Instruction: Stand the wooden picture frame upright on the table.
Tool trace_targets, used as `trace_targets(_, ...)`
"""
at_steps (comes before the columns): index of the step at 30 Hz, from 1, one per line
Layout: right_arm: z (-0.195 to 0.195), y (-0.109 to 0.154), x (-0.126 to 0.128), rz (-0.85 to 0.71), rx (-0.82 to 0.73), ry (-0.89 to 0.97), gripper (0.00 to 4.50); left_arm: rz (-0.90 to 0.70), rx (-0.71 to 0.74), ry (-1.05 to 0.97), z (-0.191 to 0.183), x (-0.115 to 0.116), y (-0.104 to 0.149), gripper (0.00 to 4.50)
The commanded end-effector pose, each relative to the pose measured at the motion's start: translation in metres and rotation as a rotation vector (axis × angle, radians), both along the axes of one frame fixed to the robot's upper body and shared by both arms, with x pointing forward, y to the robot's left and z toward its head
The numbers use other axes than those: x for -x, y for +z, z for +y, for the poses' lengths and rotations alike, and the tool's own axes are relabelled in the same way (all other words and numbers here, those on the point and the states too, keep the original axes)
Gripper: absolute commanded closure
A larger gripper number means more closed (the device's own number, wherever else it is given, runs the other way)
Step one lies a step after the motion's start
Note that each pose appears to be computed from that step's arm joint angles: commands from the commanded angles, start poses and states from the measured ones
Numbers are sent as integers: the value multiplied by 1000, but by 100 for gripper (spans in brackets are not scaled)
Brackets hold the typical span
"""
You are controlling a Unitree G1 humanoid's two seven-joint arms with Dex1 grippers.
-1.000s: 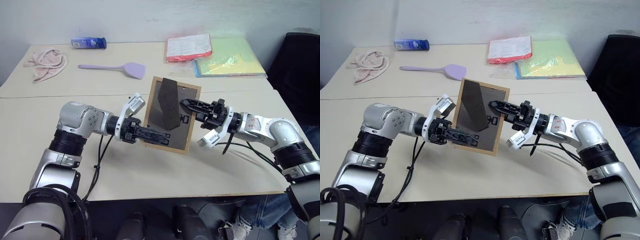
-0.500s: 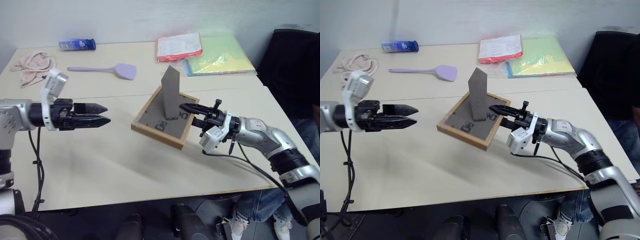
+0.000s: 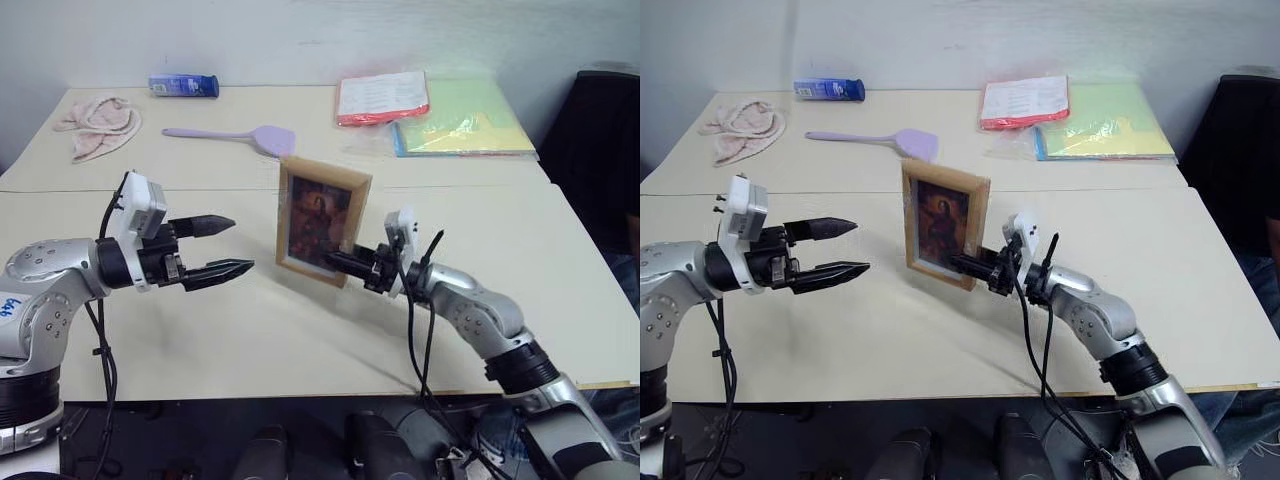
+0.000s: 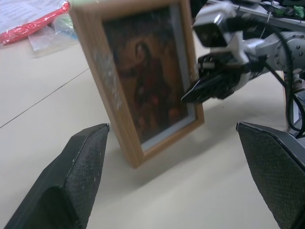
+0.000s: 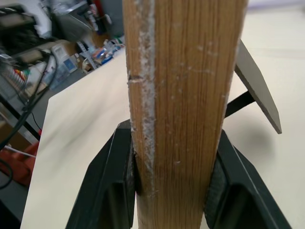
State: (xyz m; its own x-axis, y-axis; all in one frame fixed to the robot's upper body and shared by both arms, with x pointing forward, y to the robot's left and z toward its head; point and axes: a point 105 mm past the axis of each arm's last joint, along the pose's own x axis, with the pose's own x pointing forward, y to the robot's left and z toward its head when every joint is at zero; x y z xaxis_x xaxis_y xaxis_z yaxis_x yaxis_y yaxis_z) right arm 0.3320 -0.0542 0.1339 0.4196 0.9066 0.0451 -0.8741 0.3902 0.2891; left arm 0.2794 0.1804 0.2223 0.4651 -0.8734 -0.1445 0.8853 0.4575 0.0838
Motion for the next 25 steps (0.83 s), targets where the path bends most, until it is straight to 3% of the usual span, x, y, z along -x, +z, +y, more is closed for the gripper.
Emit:
trace_targets(1, -8, -8, -3, -38, 18, -32, 323, -47, 1, -22, -7, 1, 8, 0)
trace_targets(4, -8, -20, 4, -34, 41, -12, 323, -44, -7, -26, -6, -2, 7, 0)
trace_targets(11, -21, -18, 19, -58, 99, 2, 85, -18, 0, -36, -4, -10, 4, 0)
trace_targets(14, -43, -10, 28, -69, 170, -17, 2, -5, -9, -51, -4, -13, 0, 0)
trace_targets(20, -119, 54, 72, -83, 270, -5, 2, -9, -33, -65, 1, -20, 0, 0)
trace_targets(25, -135, 86, 99, -79, 272, 60, 2, -38, -39, -61, 6, -26, 2, 0)
